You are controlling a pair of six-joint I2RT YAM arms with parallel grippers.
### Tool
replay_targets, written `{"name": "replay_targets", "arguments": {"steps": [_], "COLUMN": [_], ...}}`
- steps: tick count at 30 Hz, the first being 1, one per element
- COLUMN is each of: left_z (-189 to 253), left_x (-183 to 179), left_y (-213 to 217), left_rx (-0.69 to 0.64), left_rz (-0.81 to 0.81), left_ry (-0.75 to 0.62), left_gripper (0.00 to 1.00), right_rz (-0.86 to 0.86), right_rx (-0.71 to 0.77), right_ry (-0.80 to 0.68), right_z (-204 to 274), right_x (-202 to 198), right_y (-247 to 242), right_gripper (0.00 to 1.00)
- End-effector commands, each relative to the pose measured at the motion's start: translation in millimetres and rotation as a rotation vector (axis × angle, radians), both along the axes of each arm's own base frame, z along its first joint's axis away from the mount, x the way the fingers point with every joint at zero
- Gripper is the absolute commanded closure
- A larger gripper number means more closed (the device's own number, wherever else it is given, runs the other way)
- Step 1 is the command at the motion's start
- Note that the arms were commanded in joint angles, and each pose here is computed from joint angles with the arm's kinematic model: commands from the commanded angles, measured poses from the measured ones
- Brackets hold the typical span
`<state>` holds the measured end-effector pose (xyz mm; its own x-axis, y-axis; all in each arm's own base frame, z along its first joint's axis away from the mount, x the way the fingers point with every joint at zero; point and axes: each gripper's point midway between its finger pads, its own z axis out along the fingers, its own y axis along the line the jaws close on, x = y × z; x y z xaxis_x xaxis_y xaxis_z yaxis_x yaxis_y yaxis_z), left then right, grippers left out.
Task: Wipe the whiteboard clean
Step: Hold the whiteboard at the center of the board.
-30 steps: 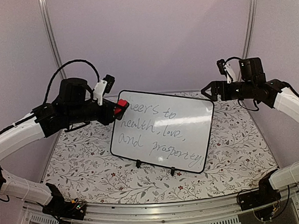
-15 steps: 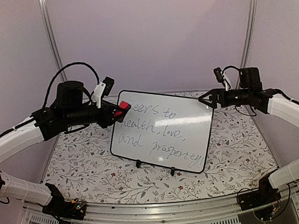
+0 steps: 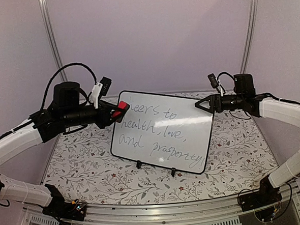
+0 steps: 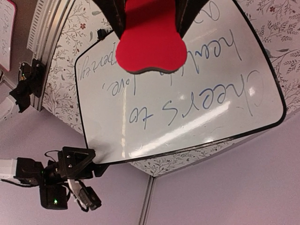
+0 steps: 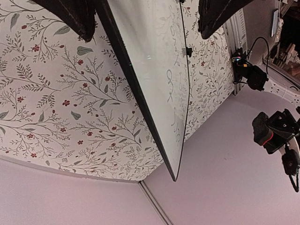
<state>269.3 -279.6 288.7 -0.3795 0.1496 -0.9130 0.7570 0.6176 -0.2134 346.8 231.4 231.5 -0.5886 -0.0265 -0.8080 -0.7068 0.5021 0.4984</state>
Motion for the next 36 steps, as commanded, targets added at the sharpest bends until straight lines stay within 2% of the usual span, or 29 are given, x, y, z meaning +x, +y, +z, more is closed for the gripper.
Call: {"name": "replay_targets", "arguments": {"steps": [1,5,9,14,18,21,28,36], "left_z": [4.7,7.0,6.7,7.0,6.5,6.9,5.8,0.1], "left_x": [3.2,5.6,7.9,9.2,11.3,12.3,19.4,27.8], "left_y": [2.2,4.5,7.0,7.9,8.8,9.9,15.7,19.4], "left_rx": [-0.024,-0.039,-0.045,-0.053,-0.056,-0.059,-0.057,-0.045], "left_rz": [-0.003,-0.003,0.001,0.001,0.005,0.009,0.049,0.082], "left_ry": [-0.014,-0.01,-0.005,-0.001,0.003,0.003,0.003,0.019], "left_gripper": [0.76,0.76,0.76,0.76,0.76,0.76,0.76,0.76], "right_rz": [0.085,0.102,0.118,0.121,0.107,0.082,0.009,-0.025], "right_rx": [0.075,0.093,0.104,0.124,0.136,0.142,0.165,0.155], "right_ry": [-0.04,-0.023,-0.01,0.004,0.026,0.026,0.03,0.111], "right_z": [12.2,8.4,5.8,5.7,3.3,4.1,10.8,1.6], "right_x": [-5.0,-8.9,-15.3,-25.3,-34.0,-40.9,-58.7,-75.8], "right_y": [8.4,10.2,10.4,8.6,5.5,1.3,-9.2,-12.3], "right_gripper": [0.3,0.4,0.62,0.73,0.93,1.0,1.0,1.0]}}
